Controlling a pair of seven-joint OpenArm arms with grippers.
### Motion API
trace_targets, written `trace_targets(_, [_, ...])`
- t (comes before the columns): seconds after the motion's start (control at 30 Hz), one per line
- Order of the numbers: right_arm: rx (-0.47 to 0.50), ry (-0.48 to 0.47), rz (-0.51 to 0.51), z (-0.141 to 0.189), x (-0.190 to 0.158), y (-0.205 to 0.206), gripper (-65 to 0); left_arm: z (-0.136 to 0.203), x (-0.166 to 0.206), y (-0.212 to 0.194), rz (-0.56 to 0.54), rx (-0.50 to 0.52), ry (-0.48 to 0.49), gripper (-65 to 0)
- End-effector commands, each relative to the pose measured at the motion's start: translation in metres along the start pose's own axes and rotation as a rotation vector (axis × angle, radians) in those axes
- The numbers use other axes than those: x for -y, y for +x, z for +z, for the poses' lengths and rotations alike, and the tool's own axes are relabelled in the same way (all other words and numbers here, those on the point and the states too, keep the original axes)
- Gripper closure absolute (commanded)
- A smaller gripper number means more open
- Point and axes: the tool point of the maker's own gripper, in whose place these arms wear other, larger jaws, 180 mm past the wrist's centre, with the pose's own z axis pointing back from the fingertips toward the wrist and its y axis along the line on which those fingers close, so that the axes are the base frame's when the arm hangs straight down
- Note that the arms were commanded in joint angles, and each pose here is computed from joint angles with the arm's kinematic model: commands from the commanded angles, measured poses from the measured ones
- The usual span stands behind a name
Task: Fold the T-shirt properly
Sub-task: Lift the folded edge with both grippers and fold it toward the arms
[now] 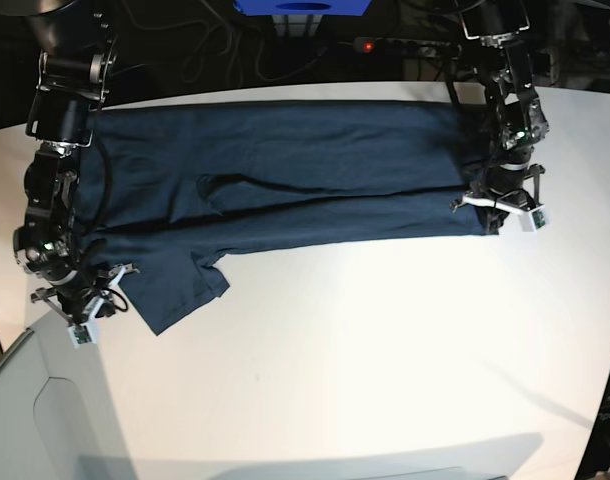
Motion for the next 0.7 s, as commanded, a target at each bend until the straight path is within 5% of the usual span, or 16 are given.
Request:
trace_targets(0.0, [0.061, 0.003, 0.003, -0.001, 0.004, 0.025, -17.7, 0.0, 0.004, 0.019, -0.009, 0.055, -0.017, 0.0])
trace_targets(0.13, [0.009, 0.035, -0.019, -0.018, 0.0, 0.016, -37.3, 0.0, 0.004, 0.019, -0.01, 0.055, -0.017, 0.0])
trace_targets(0.23, [0.019, 0.062, -0.052, -0.03, -0.008, 0.015, -44.9, 0.0, 0.004, 0.018, -0.01, 0.053, -0.016, 0.0])
trace_targets(0.5, [0.017, 0.102, -0.151, -0.055, -0.013, -0.003, -47.9, 0.0, 0.004, 0.018, -0.008, 0.053, -0.017, 0.0])
trace_targets(0.67, [0.002, 0.124, -0.123, -0.059, -0.025, -0.01, -47.8, 0.0, 0.004, 0.018, -0.008, 0.053, -0.017, 0.0])
